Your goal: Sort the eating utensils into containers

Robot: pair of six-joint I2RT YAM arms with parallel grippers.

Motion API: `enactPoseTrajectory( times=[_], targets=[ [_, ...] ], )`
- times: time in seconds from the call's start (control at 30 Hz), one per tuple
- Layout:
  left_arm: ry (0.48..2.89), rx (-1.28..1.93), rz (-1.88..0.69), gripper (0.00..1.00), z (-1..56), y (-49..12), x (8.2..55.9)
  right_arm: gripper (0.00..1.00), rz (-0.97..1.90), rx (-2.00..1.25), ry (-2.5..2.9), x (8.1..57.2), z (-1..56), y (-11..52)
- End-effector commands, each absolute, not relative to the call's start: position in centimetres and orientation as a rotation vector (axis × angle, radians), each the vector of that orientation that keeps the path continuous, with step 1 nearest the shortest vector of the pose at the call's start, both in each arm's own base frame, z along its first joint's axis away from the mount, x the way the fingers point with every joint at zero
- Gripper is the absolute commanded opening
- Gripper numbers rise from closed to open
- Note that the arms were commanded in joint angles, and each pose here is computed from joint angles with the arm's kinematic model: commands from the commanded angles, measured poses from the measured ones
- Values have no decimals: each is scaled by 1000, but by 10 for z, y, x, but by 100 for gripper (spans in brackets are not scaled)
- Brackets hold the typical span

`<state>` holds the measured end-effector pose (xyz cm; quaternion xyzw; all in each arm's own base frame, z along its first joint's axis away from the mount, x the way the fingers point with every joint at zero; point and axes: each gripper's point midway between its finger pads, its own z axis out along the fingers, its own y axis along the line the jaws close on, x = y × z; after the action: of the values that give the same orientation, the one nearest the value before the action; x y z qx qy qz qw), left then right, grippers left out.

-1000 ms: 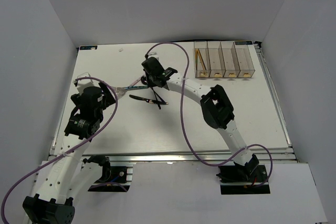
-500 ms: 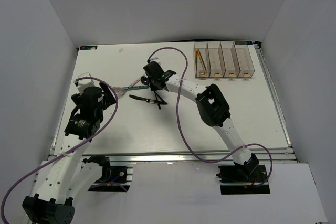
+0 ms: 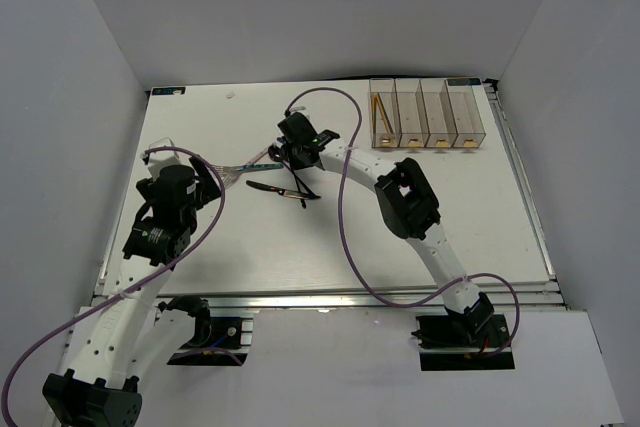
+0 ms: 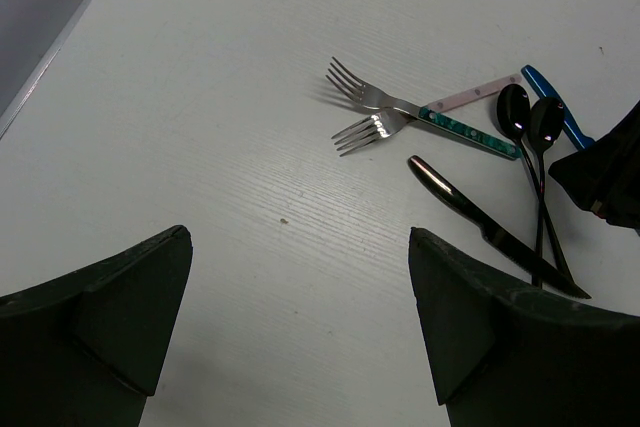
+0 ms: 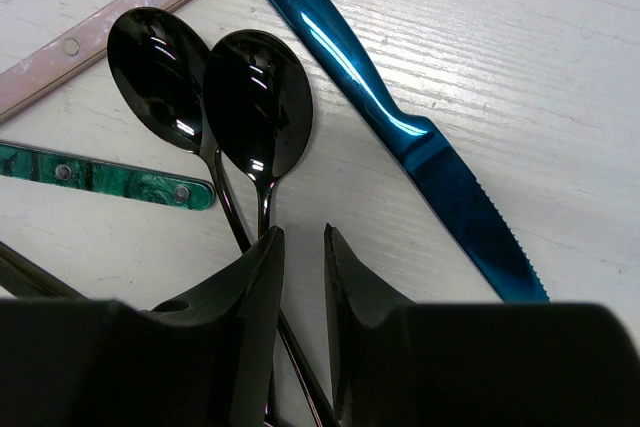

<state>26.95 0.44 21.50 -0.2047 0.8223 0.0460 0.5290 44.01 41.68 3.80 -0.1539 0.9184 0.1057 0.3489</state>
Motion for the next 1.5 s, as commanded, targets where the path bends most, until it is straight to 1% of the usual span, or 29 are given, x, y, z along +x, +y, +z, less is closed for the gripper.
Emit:
enactPoseTrajectory(
  times=[0.0, 0.07, 0.2, 0.63, 1.1, 1.33, 1.47],
  targets=[
    [1960, -480, 102, 98, 216, 3, 270, 29, 305, -386, 2332, 447, 62, 422],
    [1959, -479, 99, 98, 217, 2, 270, 28, 311, -377, 2330, 445, 63, 419],
    [1962, -479, 101, 98, 216, 2, 270, 29, 354, -371, 2292, 442, 82, 424],
    [1961, -478, 99, 98, 216, 2, 270, 31, 336, -388, 2287, 439, 76, 430],
    [1962, -477, 100, 98, 216, 2, 270, 32, 357, -394, 2224, 435, 101, 439],
    [1962, -476, 99, 98, 216, 1, 270, 32, 355, -413, 2223, 435, 99, 443],
    [1964, -473, 98, 98, 215, 1, 270, 32, 329, -428, 2236, 438, 87, 444]
  ],
)
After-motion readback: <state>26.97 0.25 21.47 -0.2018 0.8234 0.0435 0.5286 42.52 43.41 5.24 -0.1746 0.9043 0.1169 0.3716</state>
